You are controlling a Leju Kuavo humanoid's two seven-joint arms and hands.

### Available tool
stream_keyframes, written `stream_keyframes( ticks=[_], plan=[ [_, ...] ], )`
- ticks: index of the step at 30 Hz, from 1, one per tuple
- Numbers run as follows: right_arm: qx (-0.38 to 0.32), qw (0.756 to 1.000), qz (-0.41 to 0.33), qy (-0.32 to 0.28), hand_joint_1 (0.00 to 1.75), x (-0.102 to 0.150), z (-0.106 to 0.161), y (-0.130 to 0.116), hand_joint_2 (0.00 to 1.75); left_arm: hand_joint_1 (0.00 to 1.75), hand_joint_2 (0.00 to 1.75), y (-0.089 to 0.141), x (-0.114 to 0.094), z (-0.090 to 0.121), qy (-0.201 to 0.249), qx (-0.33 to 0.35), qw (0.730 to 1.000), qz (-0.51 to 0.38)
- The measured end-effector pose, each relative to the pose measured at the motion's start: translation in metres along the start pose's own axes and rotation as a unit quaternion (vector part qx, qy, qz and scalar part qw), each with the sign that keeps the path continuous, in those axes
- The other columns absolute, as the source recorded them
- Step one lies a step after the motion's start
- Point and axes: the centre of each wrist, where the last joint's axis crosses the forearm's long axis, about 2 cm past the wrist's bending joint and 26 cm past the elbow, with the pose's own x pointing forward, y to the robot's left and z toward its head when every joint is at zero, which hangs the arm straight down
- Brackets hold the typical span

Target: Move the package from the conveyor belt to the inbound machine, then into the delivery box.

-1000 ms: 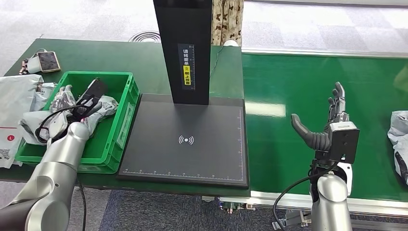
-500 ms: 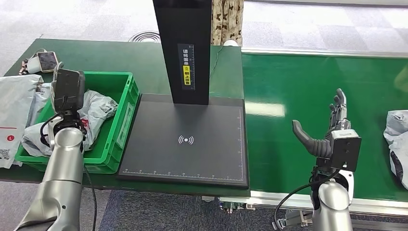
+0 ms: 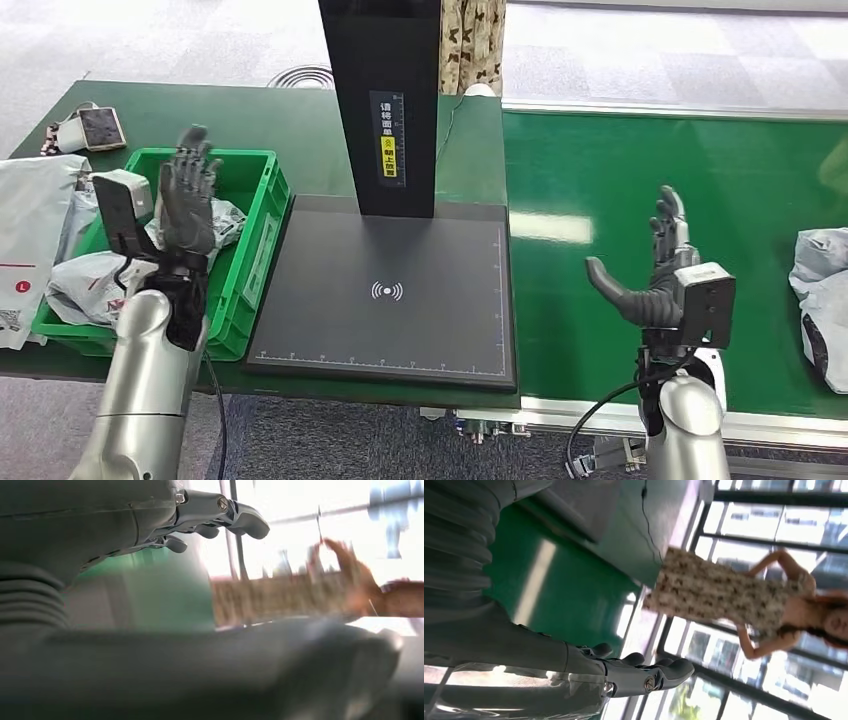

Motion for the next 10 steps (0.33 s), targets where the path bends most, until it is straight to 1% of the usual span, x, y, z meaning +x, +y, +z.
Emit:
stream_keyframes(
  ticks=[3, 5, 8, 10],
  plan=[
    [0.044, 0.997, -0.049, 0.035, 0.0, -0.009, -0.005, 0.015, 1.75, 0.0, 1.75, -0.034, -0.009, 0.008, -0.007, -0.059, 0.991, 0.124],
    [0.063, 0.994, -0.065, 0.055, 0.0, -0.016, -0.004, 0.025, 1.75, 0.0, 1.75, -0.054, -0.016, 0.014, -0.001, -0.078, 0.981, 0.178],
    [0.08, 0.991, -0.071, 0.075, 0.0, -0.023, 0.001, 0.037, 1.75, 0.0, 1.75, -0.074, -0.023, 0.023, 0.016, -0.086, 0.975, 0.206],
    [0.087, 0.99, -0.072, 0.083, 0.0, -0.026, 0.004, 0.042, 1.75, 0.0, 1.75, -0.082, -0.025, 0.028, 0.022, -0.085, 0.973, 0.213]
  ],
)
